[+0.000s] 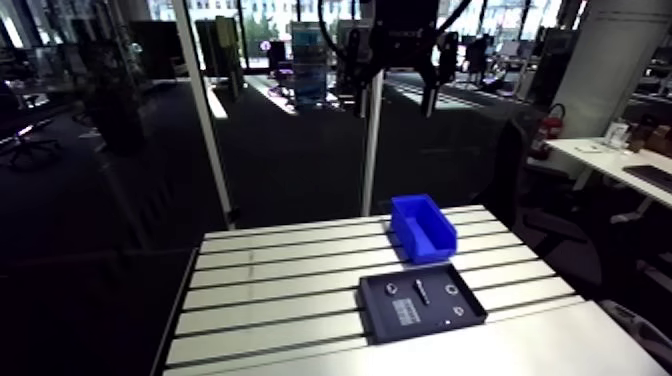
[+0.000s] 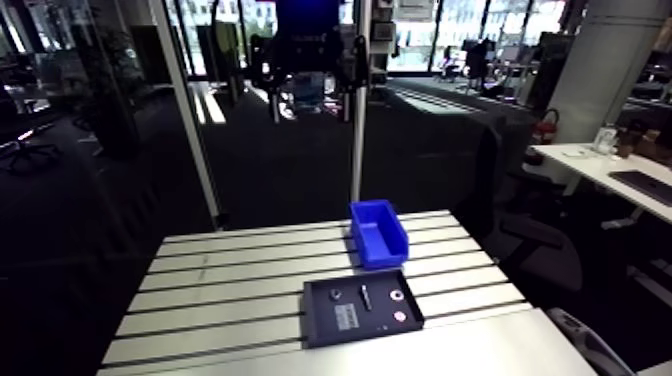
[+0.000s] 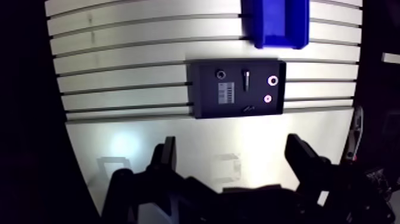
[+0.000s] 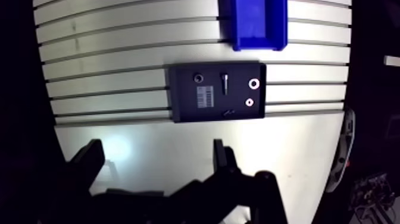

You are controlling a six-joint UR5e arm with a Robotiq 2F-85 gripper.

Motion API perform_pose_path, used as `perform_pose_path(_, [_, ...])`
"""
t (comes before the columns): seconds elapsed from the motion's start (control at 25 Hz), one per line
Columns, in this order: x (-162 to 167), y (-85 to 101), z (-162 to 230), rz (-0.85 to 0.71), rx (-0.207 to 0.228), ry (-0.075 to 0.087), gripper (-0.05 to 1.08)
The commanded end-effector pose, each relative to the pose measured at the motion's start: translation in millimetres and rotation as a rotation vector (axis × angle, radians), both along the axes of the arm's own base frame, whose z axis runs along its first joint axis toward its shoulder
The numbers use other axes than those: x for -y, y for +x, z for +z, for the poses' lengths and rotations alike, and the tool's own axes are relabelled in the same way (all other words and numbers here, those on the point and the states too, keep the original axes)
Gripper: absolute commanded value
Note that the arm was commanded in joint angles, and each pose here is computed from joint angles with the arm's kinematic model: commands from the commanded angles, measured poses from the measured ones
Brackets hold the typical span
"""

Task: Pick up the M10 bolt from the tray and put it into the blue bin.

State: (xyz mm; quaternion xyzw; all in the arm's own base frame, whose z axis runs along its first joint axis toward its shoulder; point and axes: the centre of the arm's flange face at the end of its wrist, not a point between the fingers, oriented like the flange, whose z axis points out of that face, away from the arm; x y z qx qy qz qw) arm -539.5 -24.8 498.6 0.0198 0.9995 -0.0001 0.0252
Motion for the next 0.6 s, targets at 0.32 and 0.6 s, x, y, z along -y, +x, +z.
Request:
perform_pose_path(0.32, [-9,-14.6,-46,0.064,0.019,0.001,0.01])
perform_pose_path(0.6, [-20,-21.1,-75,0.048,0.029,0.006,0.01])
